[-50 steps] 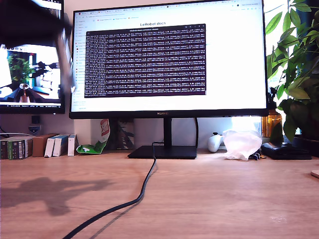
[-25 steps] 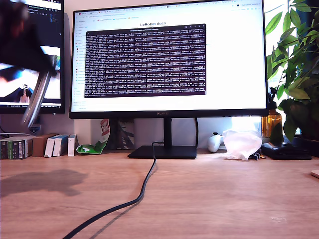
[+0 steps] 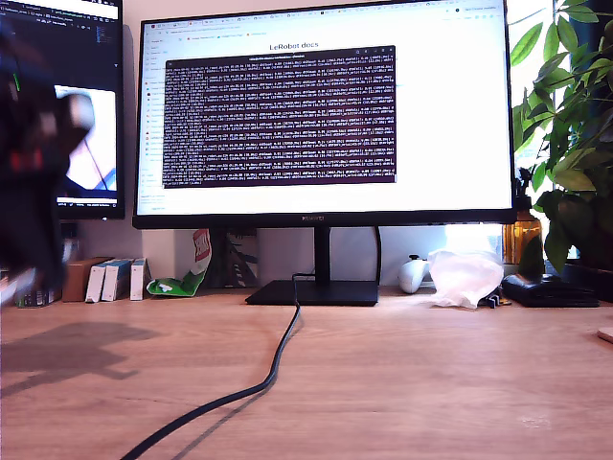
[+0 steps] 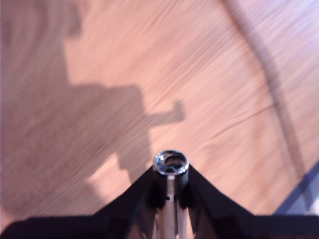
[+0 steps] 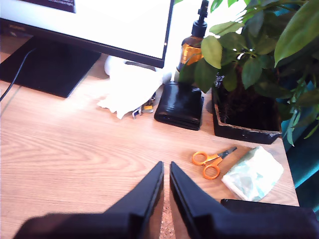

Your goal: Pick the metallic laser pointer with your right arm, pass it to your left arm, then place it down to the left side of the table

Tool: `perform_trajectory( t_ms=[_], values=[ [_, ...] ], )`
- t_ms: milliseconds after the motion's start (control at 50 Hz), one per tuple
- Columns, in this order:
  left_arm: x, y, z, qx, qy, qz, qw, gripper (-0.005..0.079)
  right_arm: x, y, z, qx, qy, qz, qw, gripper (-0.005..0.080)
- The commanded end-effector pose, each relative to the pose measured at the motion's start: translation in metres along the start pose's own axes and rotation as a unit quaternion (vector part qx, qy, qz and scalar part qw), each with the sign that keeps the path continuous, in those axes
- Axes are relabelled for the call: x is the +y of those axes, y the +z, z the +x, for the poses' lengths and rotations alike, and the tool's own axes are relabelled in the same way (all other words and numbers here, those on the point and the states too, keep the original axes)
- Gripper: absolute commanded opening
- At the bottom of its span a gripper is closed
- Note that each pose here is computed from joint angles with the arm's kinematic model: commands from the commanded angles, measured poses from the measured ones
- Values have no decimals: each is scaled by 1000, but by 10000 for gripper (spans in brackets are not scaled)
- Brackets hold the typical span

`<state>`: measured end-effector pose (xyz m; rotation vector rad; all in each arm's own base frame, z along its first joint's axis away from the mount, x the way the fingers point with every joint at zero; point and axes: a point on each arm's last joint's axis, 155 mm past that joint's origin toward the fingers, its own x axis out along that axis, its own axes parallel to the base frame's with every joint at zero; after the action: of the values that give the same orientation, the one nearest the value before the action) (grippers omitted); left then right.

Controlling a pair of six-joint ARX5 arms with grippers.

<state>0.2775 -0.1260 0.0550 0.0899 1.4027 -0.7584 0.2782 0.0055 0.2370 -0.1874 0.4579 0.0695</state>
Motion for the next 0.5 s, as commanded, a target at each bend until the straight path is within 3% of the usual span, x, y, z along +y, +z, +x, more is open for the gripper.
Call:
perform_trajectory(
  t_ms=[0,480],
  values=[
    [4,-6,10,18,-4,-1,1000,-22,3,-7,3,4,5,-5,1000,-13],
    [30,1,21,17,36,6,999,-22,8,-4,3,-1,18,-7,1000,-13]
  ],
)
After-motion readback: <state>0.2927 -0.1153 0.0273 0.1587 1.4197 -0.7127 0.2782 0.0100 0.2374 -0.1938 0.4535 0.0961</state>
